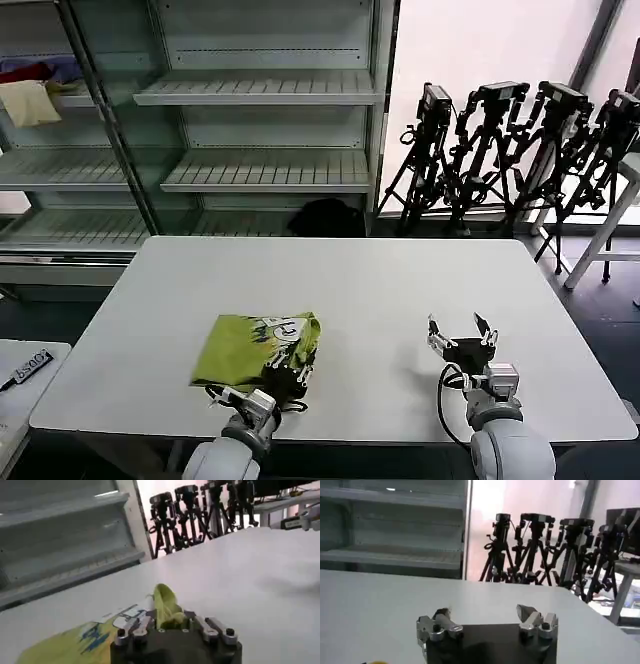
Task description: Fold and organize the clothes.
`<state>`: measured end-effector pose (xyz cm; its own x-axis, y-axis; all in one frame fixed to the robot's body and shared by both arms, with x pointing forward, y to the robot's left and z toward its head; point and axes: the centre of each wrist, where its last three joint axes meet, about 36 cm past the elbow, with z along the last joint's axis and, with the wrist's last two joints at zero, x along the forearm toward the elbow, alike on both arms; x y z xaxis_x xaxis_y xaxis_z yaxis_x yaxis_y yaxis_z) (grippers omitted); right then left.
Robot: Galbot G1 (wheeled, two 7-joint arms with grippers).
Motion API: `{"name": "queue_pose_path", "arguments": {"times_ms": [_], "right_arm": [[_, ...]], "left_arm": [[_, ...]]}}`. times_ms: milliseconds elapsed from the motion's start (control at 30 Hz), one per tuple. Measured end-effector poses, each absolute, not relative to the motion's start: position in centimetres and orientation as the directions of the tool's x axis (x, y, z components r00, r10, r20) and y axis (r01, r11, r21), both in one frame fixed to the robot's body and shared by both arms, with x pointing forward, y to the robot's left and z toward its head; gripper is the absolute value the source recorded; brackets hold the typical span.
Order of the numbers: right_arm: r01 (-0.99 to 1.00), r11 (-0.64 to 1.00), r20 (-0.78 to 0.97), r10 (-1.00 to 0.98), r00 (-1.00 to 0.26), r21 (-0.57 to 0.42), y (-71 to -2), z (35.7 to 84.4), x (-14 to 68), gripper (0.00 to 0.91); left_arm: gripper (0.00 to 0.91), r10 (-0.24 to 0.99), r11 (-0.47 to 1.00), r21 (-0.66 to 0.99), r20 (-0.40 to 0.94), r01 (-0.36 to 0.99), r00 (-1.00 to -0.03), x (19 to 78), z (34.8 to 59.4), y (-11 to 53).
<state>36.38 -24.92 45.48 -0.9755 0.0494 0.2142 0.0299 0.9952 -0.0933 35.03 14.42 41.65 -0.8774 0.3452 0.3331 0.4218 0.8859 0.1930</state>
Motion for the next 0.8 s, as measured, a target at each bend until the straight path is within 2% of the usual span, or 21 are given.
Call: {"name": "queue_pose_path", "arguments": {"times_ms": [467,633,800], "right_arm": [[0.032,0.995,0.213,0.052,-0.976,-0.098,-24.9,45.5,36.7,0.907],[0.029,0.995,0.212,0.049,-0.976,-0.097,-24.8,45.5,36.9,0.907],[0.016,0.996,0.205,0.035,-0.978,-0.093,-24.7,45.6,37.2,0.907]], "left_arm": [[0.907,0.356,0.903,0.102,0.367,0.417,-0.860,34.9,40.3,11.2],[0.907,0.365,0.915,0.054,0.314,0.401,-0.877,35.2,40.9,11.4],[0.907,0.360,0.931,-0.030,0.221,0.363,-0.906,35.9,42.8,13.5]]}}
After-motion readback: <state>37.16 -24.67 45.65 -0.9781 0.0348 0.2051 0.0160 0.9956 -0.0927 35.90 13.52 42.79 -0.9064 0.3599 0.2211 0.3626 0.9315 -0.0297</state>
